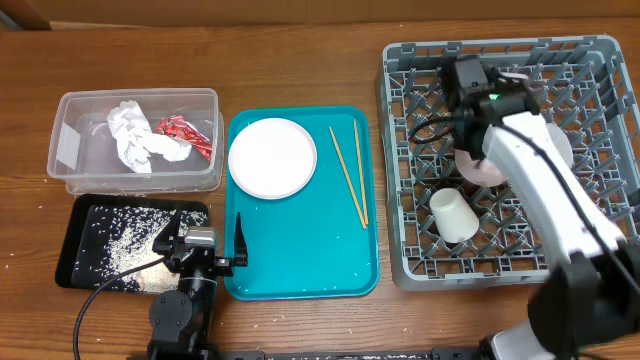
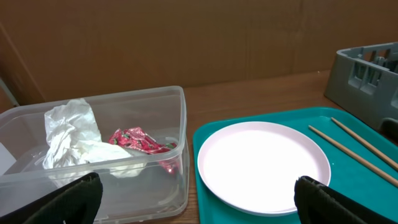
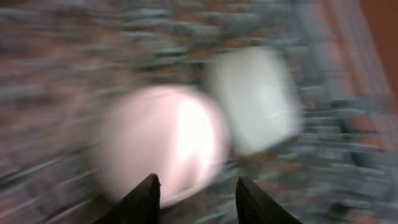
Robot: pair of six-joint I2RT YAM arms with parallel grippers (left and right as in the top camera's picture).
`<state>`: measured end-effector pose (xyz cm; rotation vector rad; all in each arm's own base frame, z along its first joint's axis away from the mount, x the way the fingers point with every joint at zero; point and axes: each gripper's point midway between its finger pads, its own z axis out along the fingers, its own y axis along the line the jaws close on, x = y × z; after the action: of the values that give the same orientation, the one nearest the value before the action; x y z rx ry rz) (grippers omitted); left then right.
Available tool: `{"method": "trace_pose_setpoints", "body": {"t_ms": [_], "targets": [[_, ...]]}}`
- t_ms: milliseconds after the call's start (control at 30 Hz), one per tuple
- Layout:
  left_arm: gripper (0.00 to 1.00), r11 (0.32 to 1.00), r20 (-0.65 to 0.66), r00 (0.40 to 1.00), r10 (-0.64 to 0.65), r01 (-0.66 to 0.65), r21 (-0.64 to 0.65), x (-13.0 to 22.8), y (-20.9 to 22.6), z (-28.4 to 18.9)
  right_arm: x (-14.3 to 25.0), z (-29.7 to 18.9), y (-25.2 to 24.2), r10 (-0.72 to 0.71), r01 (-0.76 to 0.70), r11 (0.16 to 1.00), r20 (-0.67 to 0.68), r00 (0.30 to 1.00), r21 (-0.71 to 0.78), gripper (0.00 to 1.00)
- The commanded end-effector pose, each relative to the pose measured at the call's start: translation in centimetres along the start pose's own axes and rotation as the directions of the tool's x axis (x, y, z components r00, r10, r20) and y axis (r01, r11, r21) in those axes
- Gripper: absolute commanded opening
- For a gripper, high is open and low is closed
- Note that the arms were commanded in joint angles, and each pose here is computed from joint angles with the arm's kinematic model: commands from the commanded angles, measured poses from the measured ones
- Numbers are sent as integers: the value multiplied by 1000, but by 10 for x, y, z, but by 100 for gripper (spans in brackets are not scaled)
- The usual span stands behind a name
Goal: Sort waste into correct bins and load items into the dishwasher
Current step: 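Grasp the white plate rim with the right gripper and lift it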
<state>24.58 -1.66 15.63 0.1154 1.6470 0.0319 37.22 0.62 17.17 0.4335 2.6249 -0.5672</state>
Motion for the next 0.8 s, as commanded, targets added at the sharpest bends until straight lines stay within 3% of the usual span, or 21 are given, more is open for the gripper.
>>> {"method": "trace_pose_setpoints", "body": {"t_ms": [0,67,133,300,367,433,467,600,700,767], "targets": [[100,1000,10,1000,18,-18,-2,-1,1,0,43,-74,108,-124,4,803,-161,979,-596,41],[100,1000,10,1000,18,-18,-2,-1,1,0,64,-101,151,-216,7,661,-181,960,-751,41],[100,1000,10,1000,18,-18,-2,-1,1,0,82,-114,185,-261,4,579,-181,948,-815,41],[100,1000,10,1000,18,-18,-2,-1,1,0,112,-109,258,-279,0,548,-183,943,-836,44],[100,1000,10,1000,18,-18,-2,-1,1,0,118,-94,278,-280,40,571,-149,948,-820,44],[100,1000,10,1000,18,-18,-2,-1,1,0,120,-65,283,-255,79,658,-122,959,-749,44],[100,1000,10,1000,18,-18,-2,-1,1,0,122,-46,284,-236,80,707,-127,963,-703,49],[100,1000,10,1000,18,-18,-2,-1,1,0,130,-10,307,-229,63,715,-149,962,-696,54],[100,1000,9,1000,18,-18,-2,-1,1,0,136,-4,320,-239,53,690,-159,958,-722,45],[100,1000,10,1000,18,-18,-2,-1,1,0,146,-1,324,-260,55,689,-175,950,-723,30]]}}
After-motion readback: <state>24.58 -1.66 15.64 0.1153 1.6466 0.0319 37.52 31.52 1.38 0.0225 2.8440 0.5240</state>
